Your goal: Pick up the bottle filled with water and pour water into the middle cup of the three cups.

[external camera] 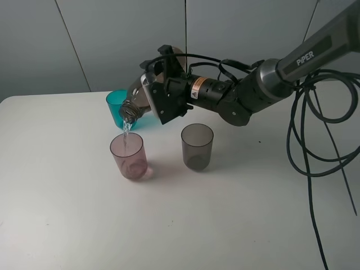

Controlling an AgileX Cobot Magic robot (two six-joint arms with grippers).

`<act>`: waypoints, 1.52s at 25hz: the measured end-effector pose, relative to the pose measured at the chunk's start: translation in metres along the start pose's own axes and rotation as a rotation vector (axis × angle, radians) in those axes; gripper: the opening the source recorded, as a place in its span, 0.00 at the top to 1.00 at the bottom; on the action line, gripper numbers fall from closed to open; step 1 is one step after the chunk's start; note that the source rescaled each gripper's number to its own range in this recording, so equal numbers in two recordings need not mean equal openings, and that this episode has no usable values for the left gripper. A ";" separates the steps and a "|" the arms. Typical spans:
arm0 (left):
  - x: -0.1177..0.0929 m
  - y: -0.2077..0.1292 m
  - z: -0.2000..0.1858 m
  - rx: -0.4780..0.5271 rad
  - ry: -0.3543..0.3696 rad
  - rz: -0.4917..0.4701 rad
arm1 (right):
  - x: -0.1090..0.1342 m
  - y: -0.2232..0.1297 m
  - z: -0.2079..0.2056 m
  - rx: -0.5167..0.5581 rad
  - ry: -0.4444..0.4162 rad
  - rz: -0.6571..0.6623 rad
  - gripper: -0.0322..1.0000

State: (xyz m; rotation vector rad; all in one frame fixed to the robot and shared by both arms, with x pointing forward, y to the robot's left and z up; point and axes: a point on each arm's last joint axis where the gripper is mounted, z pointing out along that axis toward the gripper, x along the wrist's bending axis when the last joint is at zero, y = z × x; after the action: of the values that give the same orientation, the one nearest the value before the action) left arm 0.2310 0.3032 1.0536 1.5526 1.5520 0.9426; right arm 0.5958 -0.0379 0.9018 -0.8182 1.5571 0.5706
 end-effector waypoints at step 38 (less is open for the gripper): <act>0.000 0.000 0.000 0.000 0.000 0.000 | -0.004 -0.002 0.000 0.020 -0.032 -0.185 0.97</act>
State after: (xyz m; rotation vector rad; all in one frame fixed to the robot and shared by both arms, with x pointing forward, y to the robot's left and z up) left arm 0.2310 0.3032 1.0536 1.5526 1.5520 0.9426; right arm 0.5971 -0.0383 0.9058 -0.9221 1.4378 0.4310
